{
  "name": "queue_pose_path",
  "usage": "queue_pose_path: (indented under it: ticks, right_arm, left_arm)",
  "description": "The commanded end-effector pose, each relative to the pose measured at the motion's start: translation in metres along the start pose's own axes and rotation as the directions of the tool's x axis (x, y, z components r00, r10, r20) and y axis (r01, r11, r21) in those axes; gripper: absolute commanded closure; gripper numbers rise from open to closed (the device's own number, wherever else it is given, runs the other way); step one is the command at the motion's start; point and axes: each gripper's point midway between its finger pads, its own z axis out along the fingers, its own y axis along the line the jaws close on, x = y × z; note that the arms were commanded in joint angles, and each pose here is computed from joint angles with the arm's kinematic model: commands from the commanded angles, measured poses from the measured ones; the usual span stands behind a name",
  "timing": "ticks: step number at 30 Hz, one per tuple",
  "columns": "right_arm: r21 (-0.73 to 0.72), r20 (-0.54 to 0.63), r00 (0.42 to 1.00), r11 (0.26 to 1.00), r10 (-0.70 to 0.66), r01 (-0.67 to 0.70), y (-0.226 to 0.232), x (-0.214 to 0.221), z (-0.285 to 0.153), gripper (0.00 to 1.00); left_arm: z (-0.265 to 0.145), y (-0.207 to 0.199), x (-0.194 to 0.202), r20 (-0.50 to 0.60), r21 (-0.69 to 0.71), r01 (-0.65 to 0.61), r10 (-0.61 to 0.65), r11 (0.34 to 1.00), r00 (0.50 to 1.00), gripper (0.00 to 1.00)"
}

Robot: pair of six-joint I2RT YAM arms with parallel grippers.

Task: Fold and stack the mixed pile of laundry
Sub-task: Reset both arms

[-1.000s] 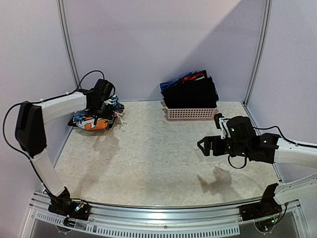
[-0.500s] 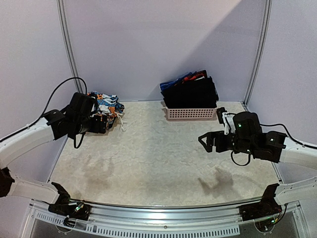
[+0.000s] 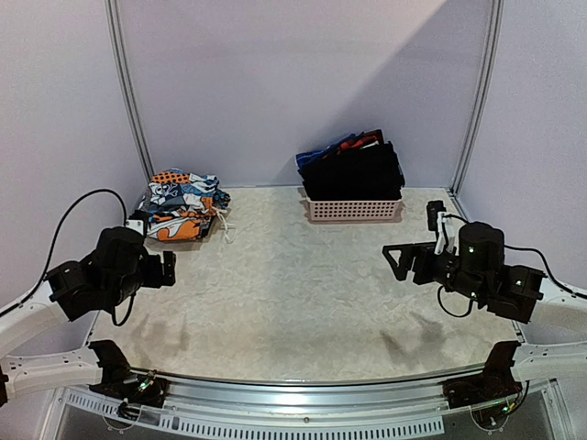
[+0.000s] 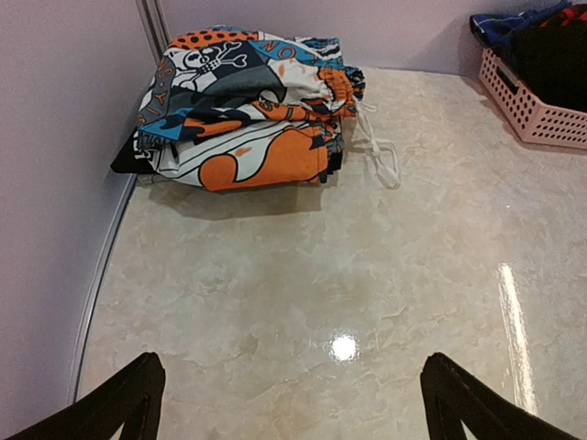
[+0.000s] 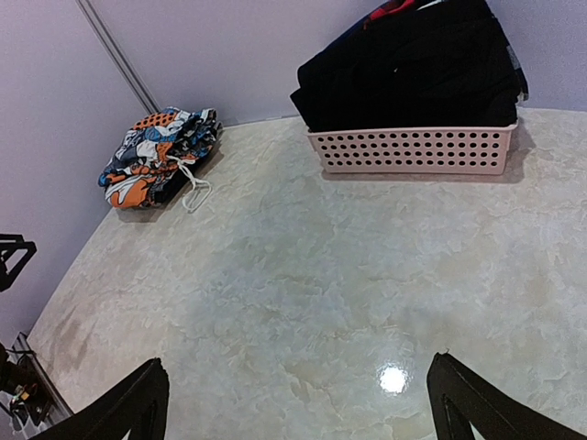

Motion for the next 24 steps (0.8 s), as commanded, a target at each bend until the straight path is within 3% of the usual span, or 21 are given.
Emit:
queue_pose_path:
  ticks: [1, 9, 24]
  right_arm:
    - [0.009, 0.085, 0.996, 1.000, 0.024, -0.025, -0.003, -0.013, 0.001, 0.01]
    - [-0.006, 0.052, 0.999, 1.000, 0.003, -0.002, 0.001, -0.006, 0.009, 0.01]
    - [-0.002, 0.036, 0.999, 1.000, -0.017, 0.017, -0.001, 0.001, 0.011, 0.01]
  left_arm:
    - [0.000, 0.010, 0.018, 0.018, -0.023, 0.032, -0.031, 0.999, 0.999, 0.00]
    - [0.009, 0.015, 0.043, 0.022, -0.029, 0.058, -0.057, 0.998, 0.998, 0.00]
    - [0.012, 0.016, 0.046, 0.019, -0.044, 0.062, -0.061, 0.997, 0.998, 0.00]
